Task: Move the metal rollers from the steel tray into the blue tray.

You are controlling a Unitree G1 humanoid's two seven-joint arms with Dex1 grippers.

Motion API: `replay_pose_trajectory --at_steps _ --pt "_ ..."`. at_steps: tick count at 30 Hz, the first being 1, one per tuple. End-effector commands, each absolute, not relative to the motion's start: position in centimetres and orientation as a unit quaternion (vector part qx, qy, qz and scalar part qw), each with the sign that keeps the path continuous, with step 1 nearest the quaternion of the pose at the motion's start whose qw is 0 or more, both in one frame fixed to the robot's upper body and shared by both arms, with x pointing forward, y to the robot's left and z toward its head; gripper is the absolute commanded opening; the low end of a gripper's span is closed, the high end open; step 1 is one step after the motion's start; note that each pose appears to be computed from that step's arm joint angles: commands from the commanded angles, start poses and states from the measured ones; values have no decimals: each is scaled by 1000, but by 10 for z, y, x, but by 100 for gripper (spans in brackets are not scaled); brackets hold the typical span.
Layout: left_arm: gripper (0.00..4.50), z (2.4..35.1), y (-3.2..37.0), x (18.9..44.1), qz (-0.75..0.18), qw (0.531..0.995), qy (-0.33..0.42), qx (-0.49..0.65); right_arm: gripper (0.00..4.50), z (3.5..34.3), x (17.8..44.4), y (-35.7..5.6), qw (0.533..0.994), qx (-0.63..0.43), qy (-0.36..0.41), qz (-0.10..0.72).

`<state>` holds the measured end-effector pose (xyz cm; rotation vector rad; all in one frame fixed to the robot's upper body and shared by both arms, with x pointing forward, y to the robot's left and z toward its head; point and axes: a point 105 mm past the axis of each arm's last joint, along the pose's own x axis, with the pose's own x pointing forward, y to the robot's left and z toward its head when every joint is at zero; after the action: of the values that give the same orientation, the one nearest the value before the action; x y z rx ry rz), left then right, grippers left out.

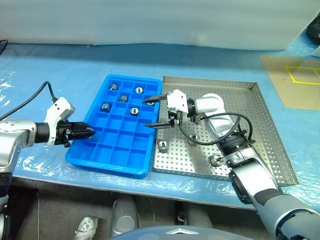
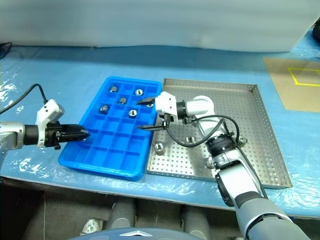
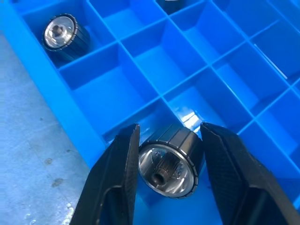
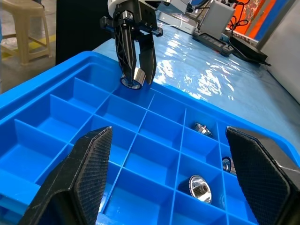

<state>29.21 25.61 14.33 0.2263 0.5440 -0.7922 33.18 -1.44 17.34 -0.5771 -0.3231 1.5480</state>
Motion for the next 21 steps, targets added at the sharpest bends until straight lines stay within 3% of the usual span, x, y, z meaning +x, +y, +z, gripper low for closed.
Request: replay_pose_trajectory --at_steps 1,2,12,21 --pt "334 154 253 293 -389 879 252 113 398 184 330 -14 663 -267 -166 680" --pt "368 157 252 293 -393 878 249 113 398 184 330 -14 663 -267 -165 679" --pt "368 217 235 333 -419 880 156 160 398 187 333 -25 682 -270 -164 660" --pt "368 229 137 378 -578 777 112 222 398 197 339 -96 757 -297 -125 568"
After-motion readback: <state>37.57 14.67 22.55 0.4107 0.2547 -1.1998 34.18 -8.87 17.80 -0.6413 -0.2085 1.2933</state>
